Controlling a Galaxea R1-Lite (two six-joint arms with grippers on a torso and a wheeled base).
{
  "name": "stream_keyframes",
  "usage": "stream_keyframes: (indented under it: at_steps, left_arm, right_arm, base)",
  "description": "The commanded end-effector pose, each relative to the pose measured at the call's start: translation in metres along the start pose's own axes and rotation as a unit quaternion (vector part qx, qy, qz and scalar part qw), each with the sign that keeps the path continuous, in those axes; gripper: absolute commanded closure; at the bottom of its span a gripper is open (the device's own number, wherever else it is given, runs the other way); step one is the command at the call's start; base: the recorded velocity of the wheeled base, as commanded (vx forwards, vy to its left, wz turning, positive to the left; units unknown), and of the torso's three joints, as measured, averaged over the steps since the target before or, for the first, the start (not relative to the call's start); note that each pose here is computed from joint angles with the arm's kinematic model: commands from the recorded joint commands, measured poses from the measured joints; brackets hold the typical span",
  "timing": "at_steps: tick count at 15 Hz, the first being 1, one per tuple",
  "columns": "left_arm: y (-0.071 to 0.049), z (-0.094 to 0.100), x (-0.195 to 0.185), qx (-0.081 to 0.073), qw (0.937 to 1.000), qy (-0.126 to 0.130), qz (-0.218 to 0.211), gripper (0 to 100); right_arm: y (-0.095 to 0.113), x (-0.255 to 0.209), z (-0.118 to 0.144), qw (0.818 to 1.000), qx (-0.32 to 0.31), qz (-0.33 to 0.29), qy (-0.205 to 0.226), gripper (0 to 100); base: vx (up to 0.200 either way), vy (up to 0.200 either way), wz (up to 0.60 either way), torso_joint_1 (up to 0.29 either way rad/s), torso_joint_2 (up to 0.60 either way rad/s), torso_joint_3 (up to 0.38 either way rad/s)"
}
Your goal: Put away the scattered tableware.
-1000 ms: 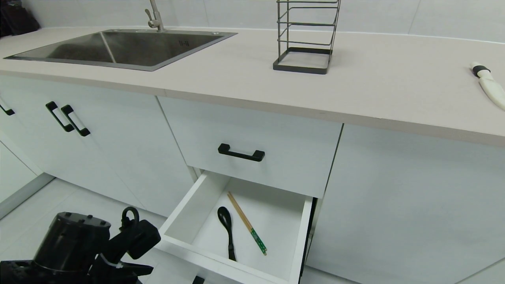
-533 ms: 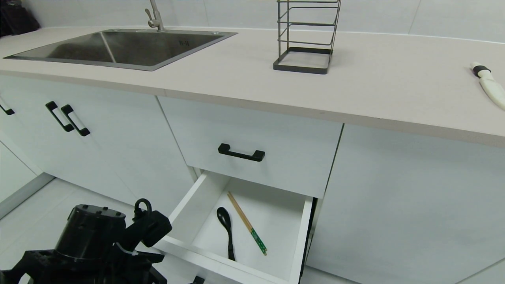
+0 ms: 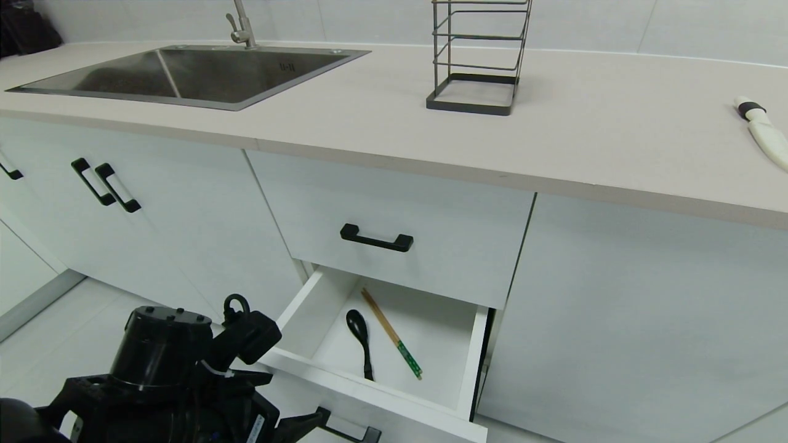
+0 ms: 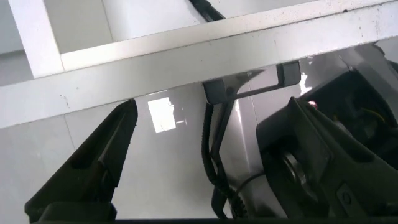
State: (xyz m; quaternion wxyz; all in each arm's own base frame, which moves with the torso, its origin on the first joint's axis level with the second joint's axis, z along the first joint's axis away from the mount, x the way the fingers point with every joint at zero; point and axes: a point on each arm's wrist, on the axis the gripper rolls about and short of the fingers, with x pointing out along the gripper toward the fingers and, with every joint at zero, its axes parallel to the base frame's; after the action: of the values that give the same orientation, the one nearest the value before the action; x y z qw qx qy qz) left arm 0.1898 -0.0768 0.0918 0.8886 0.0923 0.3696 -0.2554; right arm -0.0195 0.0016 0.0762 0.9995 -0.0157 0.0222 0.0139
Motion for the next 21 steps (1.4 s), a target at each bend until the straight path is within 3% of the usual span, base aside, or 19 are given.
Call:
stream_keyframes:
  at_steps: [1, 5, 10, 11, 14, 16, 21]
  left_arm:
    - [0.001, -0.001, 0.007, 0.000, 1.0000, 0.007, -0.001, 0]
    - [0.005, 0.007, 0.018, 0.014, 0.9993, -0.027, 0.021, 0]
    - [0.007, 0.013, 0.033, 0.021, 0.9978, -0.059, 0.024, 0]
    - [0.008, 0.016, 0.038, 0.023, 0.9965, -0.077, 0.025, 0]
    - [0.010, 0.019, 0.045, 0.026, 0.9946, -0.097, 0.027, 0]
    - [0.011, 0.023, 0.052, 0.036, 0.9916, -0.121, 0.030, 0]
    - [0.012, 0.029, 0.057, 0.044, 0.9888, -0.140, 0.026, 0]
  right_arm:
    - [0.000, 0.000, 0.000, 1.000, 0.000, 0.001, 0.001, 0]
    - [0.000, 0.000, 0.000, 1.000, 0.000, 0.001, 0.001, 0]
    - [0.000, 0.000, 0.000, 1.000, 0.000, 0.000, 0.001, 0]
    - [0.000, 0.000, 0.000, 1.000, 0.000, 0.000, 0.001, 0]
    - [0.000, 0.000, 0.000, 1.000, 0.000, 0.000, 0.001, 0]
    - [0.000, 0.000, 0.000, 1.000, 0.000, 0.000, 0.001, 0]
    - [0.000, 0.000, 0.000, 1.000, 0.000, 0.000, 0.001, 0]
  base:
    - [0.000, 0.000, 0.00, 0.000, 0.00, 0.000]
    - [0.000, 0.000, 0.00, 0.000, 0.00, 0.000]
    - [0.000, 0.000, 0.00, 0.000, 0.00, 0.000]
    - [0.000, 0.000, 0.00, 0.000, 0.00, 0.000]
    - [0.000, 0.000, 0.00, 0.000, 0.00, 0.000]
    - [0.000, 0.000, 0.00, 0.000, 0.00, 0.000]
    - [0.000, 0.000, 0.00, 0.000, 0.00, 0.000]
